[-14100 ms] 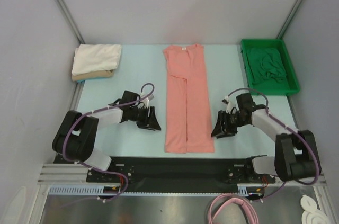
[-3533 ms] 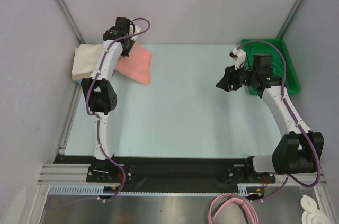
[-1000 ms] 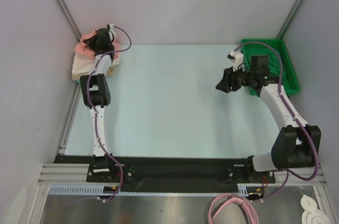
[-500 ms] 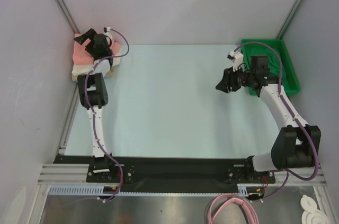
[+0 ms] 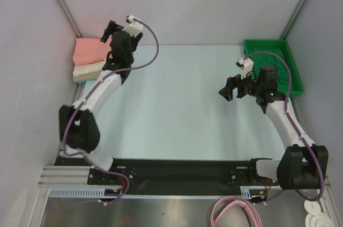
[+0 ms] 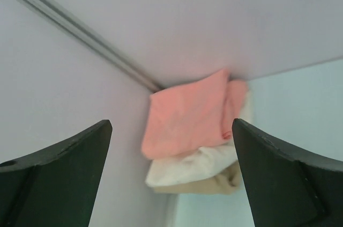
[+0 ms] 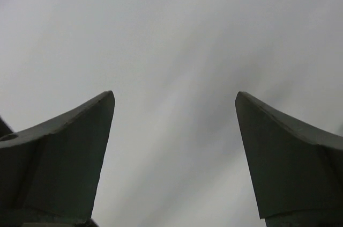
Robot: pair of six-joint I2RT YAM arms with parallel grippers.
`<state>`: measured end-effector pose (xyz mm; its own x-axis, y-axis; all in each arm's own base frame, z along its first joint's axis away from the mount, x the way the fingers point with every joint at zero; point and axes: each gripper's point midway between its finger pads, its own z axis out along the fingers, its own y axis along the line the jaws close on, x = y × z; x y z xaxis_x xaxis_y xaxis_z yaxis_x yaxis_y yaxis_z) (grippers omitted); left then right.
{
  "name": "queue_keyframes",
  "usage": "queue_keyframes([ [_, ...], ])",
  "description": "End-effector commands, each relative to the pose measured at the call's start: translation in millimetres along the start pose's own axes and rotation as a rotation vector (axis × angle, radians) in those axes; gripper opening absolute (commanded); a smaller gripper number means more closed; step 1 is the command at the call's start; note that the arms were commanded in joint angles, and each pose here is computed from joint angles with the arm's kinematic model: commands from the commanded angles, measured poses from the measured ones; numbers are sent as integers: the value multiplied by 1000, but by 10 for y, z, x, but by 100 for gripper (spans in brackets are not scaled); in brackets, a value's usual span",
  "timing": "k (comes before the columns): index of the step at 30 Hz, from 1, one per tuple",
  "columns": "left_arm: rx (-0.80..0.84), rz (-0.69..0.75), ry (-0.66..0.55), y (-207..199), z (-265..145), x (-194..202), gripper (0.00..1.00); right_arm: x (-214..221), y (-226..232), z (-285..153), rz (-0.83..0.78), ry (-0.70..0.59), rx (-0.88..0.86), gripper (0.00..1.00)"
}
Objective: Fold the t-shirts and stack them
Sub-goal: Reset both grippers
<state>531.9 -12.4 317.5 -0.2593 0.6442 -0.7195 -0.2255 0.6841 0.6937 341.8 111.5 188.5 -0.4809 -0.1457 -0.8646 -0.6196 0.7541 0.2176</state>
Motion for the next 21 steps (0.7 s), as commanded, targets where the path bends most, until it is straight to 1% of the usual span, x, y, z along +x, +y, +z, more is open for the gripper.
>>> queue_keyframes([
  [1, 252, -350, 30, -115, -517, 68, 100, -386, -221, -143, -105, -207, 164, 100],
  [2, 294, -445, 20, -177, -631, 49, 100, -418, -251, -158, -125, -239, 188, 100],
  [3, 393, -480, -14, -299, -873, 82, 100, -493, -276, -179, -160, -291, 209, 100],
  [4, 429, -519, -65, -342, -968, 28, 100, -373, -327, -160, -149, -288, 237, 100],
  [5, 454, -570, -81, -391, -1066, 49, 100, -376, -337, -178, -155, -311, 252, 100],
  [6, 522, -575, -67, -610, -1206, 242, 100, -457, -359, -198, -171, -358, 270, 100],
  [7, 527, -598, -127, -560, -1293, 175, 100, -428, -392, -194, -151, -366, 288, 100],
  [8, 536, -606, -139, -600, -1349, 224, 100, -341, -440, -153, -117, -360, 302, 99],
  [10, 551, -620, -150, -753, -1455, 426, 100, -355, -593, -145, -43, -384, 372, 100],
  [11, 548, -609, -163, -779, -1480, 482, 100, -342, -746, -142, 40, -383, 406, 100],
  [12, 550, -613, -162, -877, -1523, 622, 100, -302, -794, -117, 82, -360, 422, 100],
  [13, 548, -613, -178, -885, -1554, 650, 100, -293, -885, -121, 121, -354, 463, 100],
  [14, 547, -606, -192, -906, -1577, 689, 100, -318, -938, -110, 135, -348, 474, 100],
  [15, 535, -615, -213, -955, -1612, 783, 100, -210, -992, -44, 152, -311, 479, 100],
  [17, 531, -618, -240, -991, -1665, 853, 100, -145, -1063, -16, 161, -292, 498, 100],
  [20, 611, -605, -278, -1162, -1837, 939, 100, -81, -1095, 14, 169, -275, 486, 100],
  [21, 627, -599, -269, -1220, -1882, 1013, 100, -74, -1113, 4, 169, -275, 487, 100],
])
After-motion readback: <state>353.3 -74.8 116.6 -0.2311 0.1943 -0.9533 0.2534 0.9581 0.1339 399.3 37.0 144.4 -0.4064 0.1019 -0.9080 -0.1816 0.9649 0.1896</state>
